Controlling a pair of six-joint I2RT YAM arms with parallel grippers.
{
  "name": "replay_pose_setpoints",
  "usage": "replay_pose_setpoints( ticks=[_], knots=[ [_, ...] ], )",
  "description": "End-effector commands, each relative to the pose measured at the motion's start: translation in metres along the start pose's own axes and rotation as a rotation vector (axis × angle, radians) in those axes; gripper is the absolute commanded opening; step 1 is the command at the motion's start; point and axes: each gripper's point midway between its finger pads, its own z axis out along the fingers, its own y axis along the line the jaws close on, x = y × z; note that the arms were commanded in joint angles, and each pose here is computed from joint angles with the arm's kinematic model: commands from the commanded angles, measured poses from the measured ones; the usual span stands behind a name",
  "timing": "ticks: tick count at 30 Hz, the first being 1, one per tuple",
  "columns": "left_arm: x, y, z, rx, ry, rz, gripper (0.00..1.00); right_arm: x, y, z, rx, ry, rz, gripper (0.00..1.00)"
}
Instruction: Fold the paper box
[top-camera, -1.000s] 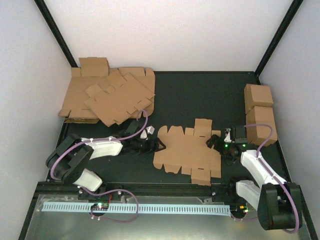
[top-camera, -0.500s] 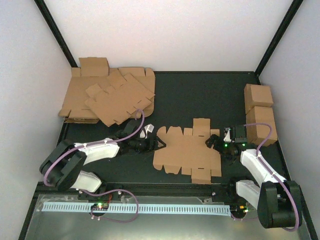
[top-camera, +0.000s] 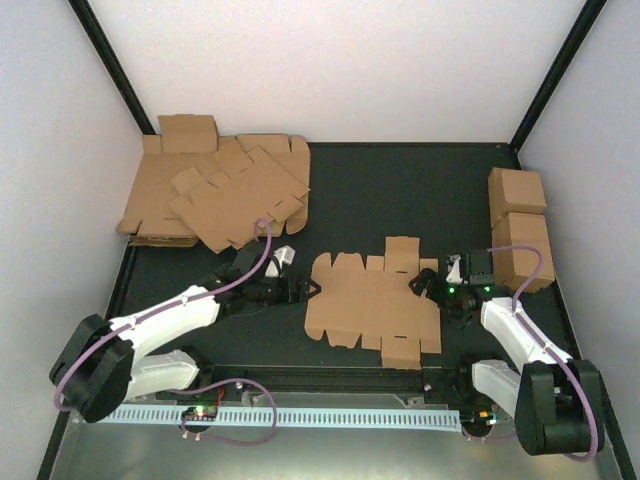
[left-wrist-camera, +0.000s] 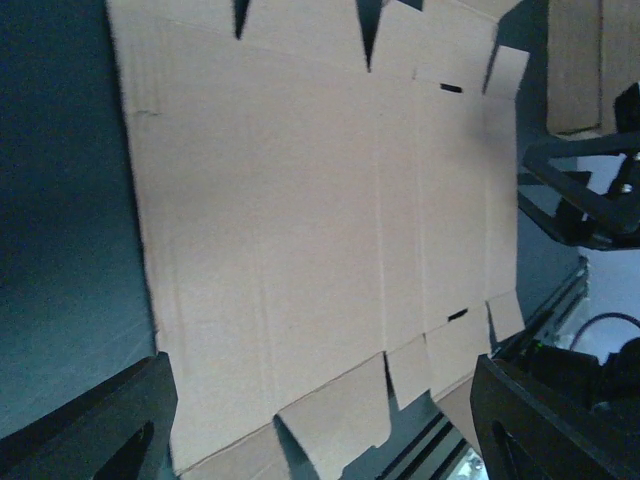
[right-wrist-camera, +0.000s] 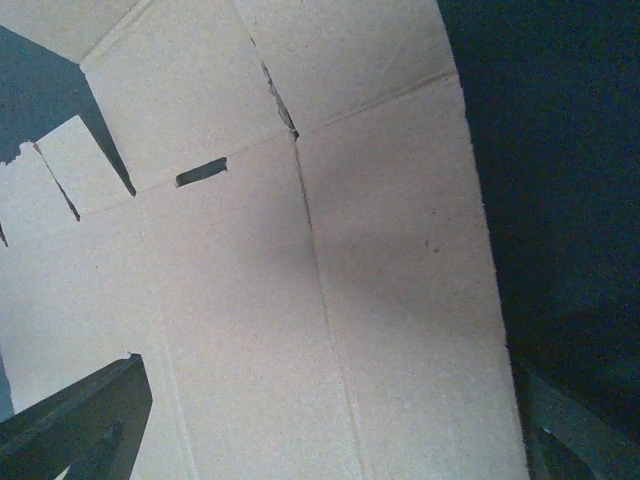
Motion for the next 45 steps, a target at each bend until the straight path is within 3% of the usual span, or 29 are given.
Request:
replay_pose_setpoints(
  ticks=[1, 6, 12, 17, 21, 27, 35, 41, 45],
  knots=[
    [0.001, 0.009, -0.016, -0.091, -0.020, 0.011, 0.85, -0.004, 0.011, -0.002, -0.044, -0.005, -0.019, 1.00],
    [0.024, 0.016, -0.029, -0.122, 0.038, -0.105, 0.88, -0.003, 0.012, -0.002, -0.043, -0.004, -0.022, 1.00],
    [0.063, 0.013, -0.028, -0.040, 0.103, -0.293, 0.88, -0.005, 0.015, -0.002, -0.044, 0.001, -0.027, 1.00],
    [0.075, 0.005, -0.021, 0.020, 0.114, -0.337, 0.87, -0.004, 0.015, -0.002, -0.047, 0.005, -0.028, 1.00],
    [0.082, 0.014, -0.014, -0.033, 0.126, -0.377, 0.86, -0.002, 0.015, -0.002, -0.051, 0.008, -0.026, 1.00],
    [0.082, 0.013, 0.002, 0.065, 0.096, -0.470, 0.74, -0.002, 0.017, -0.003, -0.062, 0.005, -0.019, 1.00],
    [0.077, 0.026, 0.013, 0.010, 0.062, -0.498, 0.68, -0.003, 0.018, -0.004, -0.070, -0.006, -0.012, 1.00],
    [0.071, 0.022, 0.025, 0.062, 0.055, -0.520, 0.57, -0.007, 0.022, -0.005, -0.072, -0.008, -0.017, 1.00],
    [0.059, 0.013, 0.024, 0.056, 0.018, -0.459, 0.44, -0.010, 0.024, -0.007, -0.071, -0.009, -0.020, 1.00]
  ],
)
